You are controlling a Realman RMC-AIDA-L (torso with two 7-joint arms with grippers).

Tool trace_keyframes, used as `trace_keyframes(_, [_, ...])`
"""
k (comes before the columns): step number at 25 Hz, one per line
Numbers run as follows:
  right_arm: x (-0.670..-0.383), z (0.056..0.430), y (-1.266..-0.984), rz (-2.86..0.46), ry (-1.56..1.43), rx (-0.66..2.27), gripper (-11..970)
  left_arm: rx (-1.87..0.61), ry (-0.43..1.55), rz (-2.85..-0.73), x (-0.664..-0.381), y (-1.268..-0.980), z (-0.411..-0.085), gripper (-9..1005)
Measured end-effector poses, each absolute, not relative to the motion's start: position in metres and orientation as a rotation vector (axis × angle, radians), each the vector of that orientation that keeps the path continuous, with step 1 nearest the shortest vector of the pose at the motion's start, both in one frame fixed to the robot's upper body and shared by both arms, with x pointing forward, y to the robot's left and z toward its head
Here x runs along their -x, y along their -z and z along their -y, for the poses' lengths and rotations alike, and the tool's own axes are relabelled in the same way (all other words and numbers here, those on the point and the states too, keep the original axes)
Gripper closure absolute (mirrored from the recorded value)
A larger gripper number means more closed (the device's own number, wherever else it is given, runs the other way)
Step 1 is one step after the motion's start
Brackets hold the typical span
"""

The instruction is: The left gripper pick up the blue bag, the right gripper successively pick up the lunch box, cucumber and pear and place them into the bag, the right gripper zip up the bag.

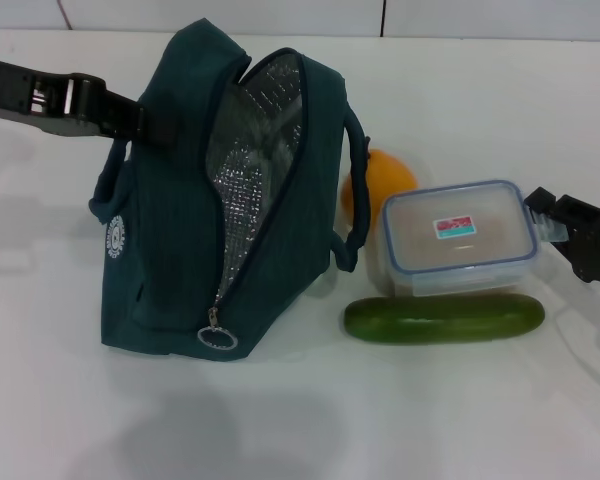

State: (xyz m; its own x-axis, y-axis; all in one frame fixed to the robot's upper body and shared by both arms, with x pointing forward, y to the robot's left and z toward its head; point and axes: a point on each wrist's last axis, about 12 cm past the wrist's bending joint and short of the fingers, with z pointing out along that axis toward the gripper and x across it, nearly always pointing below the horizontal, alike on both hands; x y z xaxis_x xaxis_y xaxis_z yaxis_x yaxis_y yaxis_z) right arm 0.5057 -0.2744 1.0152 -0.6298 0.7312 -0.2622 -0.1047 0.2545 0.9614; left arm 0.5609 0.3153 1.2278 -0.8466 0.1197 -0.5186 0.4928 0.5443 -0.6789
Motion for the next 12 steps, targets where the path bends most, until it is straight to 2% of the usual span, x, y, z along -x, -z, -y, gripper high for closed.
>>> trace_keyframes(9, [-0.5061, 0.2745, -1.0198, -1.778, -1.468, -0.522, 865, -0.5, 1.232, -2.369, -0.5609, -1.2277, -0.3148, 956])
trace_keyframes(12, [-0.5063, 0.274, -1.0204, -1.776, -1.467, -0.512, 862, -0.5, 1.232, -2.369, -0.5609, -1.2277, -0.3148, 956])
